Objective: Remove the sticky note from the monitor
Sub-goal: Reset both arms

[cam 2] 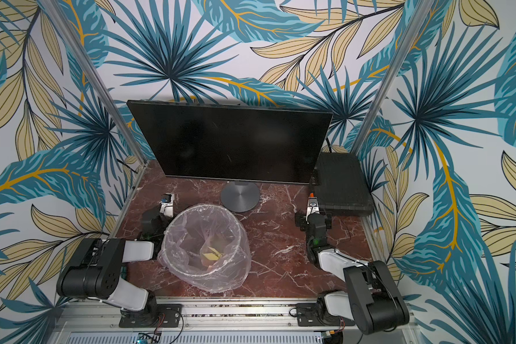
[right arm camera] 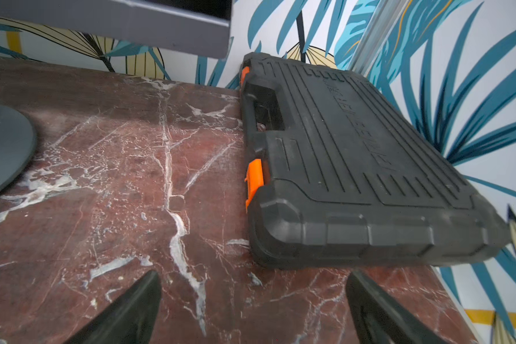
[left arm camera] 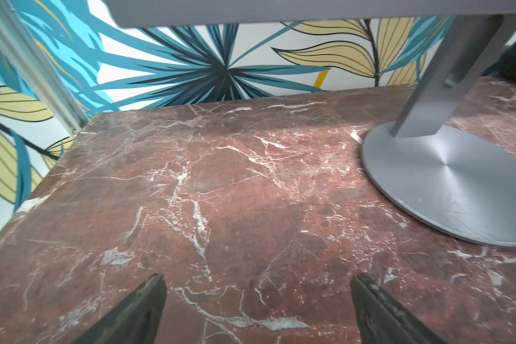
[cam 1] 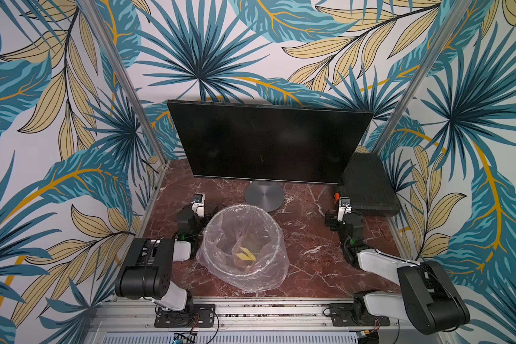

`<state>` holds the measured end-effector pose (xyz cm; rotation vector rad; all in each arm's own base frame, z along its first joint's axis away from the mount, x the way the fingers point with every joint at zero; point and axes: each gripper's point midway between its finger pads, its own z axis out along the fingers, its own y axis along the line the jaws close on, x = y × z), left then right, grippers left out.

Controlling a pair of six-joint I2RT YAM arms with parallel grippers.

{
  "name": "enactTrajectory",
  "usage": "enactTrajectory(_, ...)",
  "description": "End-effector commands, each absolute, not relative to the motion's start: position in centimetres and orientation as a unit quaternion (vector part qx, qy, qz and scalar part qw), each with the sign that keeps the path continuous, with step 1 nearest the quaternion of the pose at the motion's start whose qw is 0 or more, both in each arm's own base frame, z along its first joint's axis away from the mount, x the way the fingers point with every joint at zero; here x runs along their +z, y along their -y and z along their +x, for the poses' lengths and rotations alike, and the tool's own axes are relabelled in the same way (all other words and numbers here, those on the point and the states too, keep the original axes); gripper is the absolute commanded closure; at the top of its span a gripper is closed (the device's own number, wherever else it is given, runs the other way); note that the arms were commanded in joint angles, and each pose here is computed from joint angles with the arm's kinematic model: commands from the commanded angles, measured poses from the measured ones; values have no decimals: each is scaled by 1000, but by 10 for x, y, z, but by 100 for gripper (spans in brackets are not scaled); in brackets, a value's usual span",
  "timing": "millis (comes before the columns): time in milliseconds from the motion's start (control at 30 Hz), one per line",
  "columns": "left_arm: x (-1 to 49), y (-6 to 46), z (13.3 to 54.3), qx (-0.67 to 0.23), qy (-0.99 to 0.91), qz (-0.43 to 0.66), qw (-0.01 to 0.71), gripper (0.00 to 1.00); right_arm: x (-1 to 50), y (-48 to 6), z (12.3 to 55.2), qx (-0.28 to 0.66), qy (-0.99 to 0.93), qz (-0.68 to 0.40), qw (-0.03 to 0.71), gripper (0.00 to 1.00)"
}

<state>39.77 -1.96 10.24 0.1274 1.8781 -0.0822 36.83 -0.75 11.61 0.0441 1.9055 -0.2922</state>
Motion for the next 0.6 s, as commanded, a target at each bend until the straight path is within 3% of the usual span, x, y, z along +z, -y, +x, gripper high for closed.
enactTrajectory(0, 114, 15, 403, -19, -799, 49, 599, 0, 126, -5, 390, -71, -789, 3, 610, 0)
enactTrajectory(567, 114, 15, 404, -4, -801, 46, 597, 0, 109, 10, 399, -58, -804, 33, 591, 0)
